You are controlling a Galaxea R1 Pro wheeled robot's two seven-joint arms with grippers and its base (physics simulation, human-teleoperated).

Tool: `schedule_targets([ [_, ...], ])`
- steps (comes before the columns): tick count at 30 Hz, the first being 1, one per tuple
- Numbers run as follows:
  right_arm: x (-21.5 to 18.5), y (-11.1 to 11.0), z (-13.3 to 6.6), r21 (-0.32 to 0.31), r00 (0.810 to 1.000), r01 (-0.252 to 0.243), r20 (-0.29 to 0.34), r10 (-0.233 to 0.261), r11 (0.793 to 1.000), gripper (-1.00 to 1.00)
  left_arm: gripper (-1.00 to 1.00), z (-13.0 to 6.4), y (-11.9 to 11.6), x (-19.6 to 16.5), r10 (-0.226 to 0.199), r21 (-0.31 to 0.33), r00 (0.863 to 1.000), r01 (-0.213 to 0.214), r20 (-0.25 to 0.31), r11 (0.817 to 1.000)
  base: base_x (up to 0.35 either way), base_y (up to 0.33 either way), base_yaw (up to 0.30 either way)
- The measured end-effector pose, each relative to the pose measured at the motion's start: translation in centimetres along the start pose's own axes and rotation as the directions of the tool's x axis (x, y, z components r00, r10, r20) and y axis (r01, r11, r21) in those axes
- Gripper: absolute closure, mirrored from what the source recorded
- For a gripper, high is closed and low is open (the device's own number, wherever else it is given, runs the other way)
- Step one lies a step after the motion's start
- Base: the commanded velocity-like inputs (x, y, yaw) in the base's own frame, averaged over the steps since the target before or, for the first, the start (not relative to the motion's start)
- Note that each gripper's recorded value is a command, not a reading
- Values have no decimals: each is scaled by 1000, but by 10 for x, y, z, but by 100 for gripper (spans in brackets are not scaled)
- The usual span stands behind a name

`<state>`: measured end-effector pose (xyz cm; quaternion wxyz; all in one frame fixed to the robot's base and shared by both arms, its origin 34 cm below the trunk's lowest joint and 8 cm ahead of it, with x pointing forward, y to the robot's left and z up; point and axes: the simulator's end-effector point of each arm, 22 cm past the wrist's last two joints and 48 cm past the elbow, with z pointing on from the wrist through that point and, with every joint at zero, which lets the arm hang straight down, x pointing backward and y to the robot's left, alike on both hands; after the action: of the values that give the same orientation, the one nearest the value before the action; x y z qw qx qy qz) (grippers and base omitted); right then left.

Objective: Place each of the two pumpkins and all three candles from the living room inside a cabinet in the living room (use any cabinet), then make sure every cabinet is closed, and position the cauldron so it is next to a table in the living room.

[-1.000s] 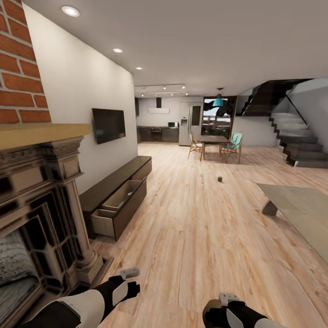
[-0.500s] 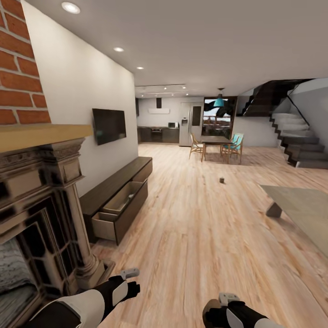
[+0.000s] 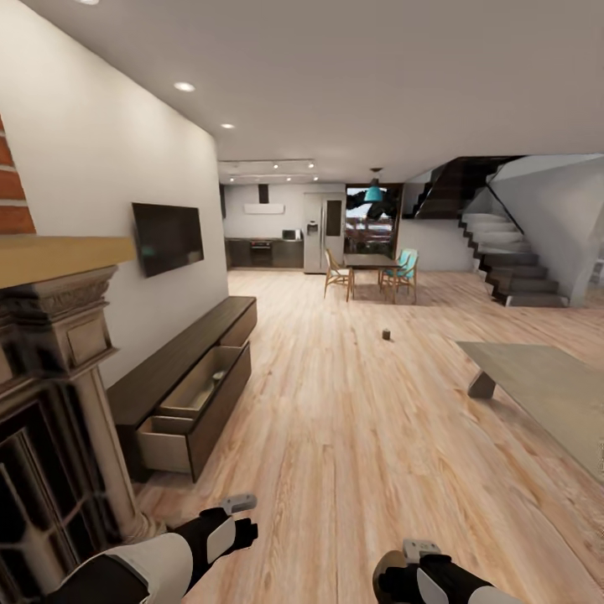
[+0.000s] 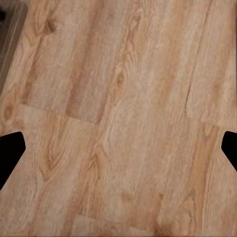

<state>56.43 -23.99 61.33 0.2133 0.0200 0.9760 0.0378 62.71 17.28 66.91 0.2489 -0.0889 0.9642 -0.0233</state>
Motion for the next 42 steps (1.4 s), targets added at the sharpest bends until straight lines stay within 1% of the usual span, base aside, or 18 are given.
schedule_targets([
  [9, -4, 0, -3, 0, 1000, 4, 10, -4, 1000, 100, -100, -3, -1, -4, 0, 2, 1000, 0, 9, 1000, 307, 147, -195],
  [19, -5, 0, -3, 1, 1000, 5, 13, -5, 1000, 100, -100, -4, -1, -4, 0, 2, 1000, 0, 11, 1000, 320, 74, -12],
  [24, -11, 0, -3, 1, 999, 6, 42, -6, 1000, 100, -100, -4, -1, -5, -1, 2, 1000, 0, 12, 1000, 329, 5, -35],
  [26, -12, 0, -3, 2, 999, 6, 46, -6, 1000, 100, -100, -4, -1, -8, -3, 2, 1000, 3, 26, 1000, 329, 1, -226],
  [27, -12, -1, -3, 6, 999, 6, 47, -6, 1000, 100, -100, -4, 0, -13, -8, 2, 999, 8, 52, 1000, 329, 0, -271],
  [29, -12, -2, -3, 8, 999, 5, 48, -6, 1000, 100, -100, -4, -1, -14, -10, 3, 998, 10, 57, 1000, 330, 0, -281],
  [36, -10, -4, -3, 14, 999, 3, 45, -3, 1000, 100, -100, -4, -1, -14, -11, 3, 998, 11, 62, 1000, 332, 0, -272],
  [42, -10, -5, -3, 15, 999, 4, 45, -4, 1000, 100, -100, -4, -2, -15, -13, 4, 998, 13, 63, 1000, 332, 0, -71],
])
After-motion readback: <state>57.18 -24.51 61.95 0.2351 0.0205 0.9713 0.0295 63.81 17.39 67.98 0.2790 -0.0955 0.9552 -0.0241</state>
